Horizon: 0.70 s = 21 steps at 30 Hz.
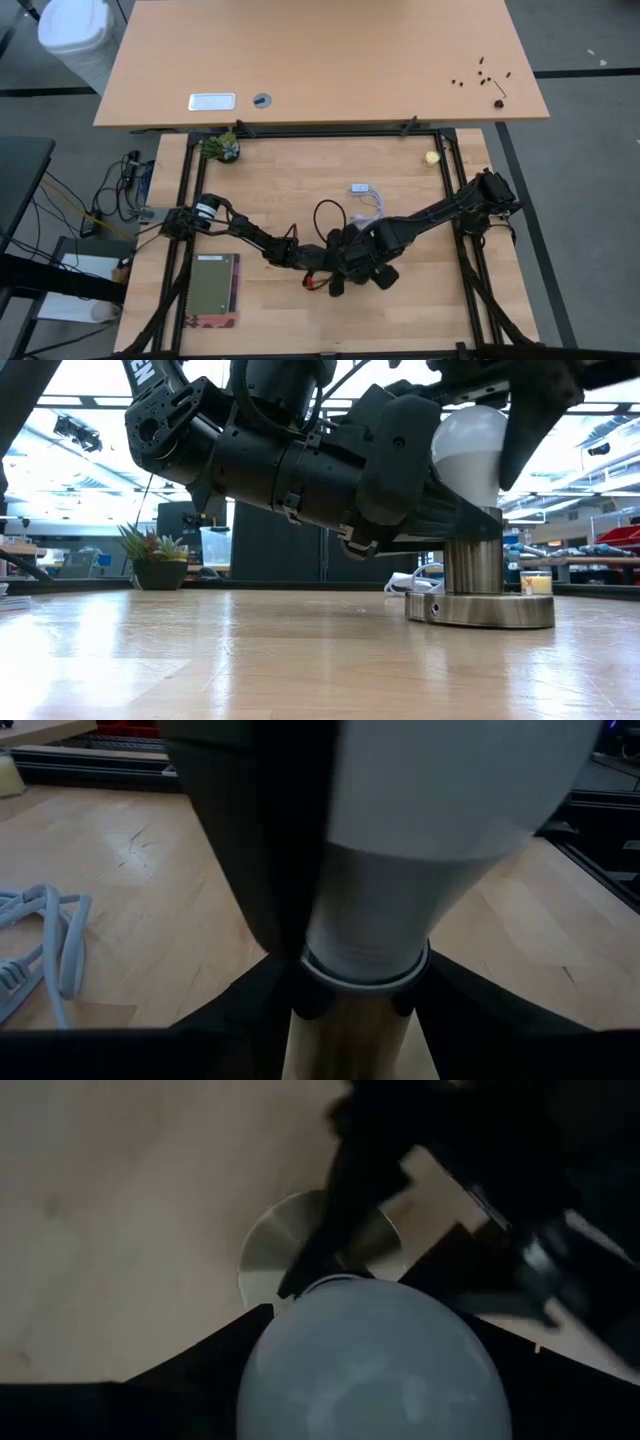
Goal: Screw lightbulb
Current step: Remove the lightbulb from the lamp
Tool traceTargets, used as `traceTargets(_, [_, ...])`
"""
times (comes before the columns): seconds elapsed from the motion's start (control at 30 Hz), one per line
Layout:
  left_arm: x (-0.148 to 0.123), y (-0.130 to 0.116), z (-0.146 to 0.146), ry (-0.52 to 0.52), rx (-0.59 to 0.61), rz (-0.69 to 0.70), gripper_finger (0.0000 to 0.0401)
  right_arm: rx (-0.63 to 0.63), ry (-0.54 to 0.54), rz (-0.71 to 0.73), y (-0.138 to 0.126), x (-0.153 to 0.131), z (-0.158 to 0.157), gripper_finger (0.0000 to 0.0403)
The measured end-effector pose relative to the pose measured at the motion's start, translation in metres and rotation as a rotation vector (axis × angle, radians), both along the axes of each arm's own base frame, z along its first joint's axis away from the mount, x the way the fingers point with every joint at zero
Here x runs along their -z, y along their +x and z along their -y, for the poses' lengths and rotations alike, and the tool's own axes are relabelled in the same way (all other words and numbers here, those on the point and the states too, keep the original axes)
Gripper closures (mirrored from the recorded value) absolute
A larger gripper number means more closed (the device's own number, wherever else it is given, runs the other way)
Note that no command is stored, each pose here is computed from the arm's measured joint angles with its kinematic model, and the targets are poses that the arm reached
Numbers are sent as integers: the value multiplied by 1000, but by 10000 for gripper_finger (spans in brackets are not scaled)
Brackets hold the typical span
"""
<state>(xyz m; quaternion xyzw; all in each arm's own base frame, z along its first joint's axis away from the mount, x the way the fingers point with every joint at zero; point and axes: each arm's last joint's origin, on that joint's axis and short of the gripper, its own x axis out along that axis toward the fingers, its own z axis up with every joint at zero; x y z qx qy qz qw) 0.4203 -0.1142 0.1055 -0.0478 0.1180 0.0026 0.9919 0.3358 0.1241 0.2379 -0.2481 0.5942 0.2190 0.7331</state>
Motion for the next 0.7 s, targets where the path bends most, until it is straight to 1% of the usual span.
traceTargets(0.07, [0,0,0,0,0,0,213,-115,-30,4,0,0,0,121])
traceTargets(0.13, [0,0,0,-1,0,1,213,-173,-45,6,0,0,0,122])
traceTargets(0.23, [0,0,0,-1,0,1,213,-187,-48,7,0,0,0,121])
traceTargets(0.3, [0,0,0,-1,1,1,213,-161,-45,9,0,0,0,116])
traceTargets(0.37, [0,0,0,0,0,0,213,-92,-34,17,1,0,0,108])
traceTargets(0.43, [0,0,0,0,0,0,213,16,-11,14,1,0,0,99])
traceTargets(0.5, [0,0,0,0,0,0,213,123,35,5,0,-1,0,87])
traceTargets(0.63, [0,0,0,2,1,0,213,297,129,-17,0,-3,-2,55])
traceTargets(0.7, [0,0,0,2,2,0,213,413,166,-16,1,-3,-3,37])
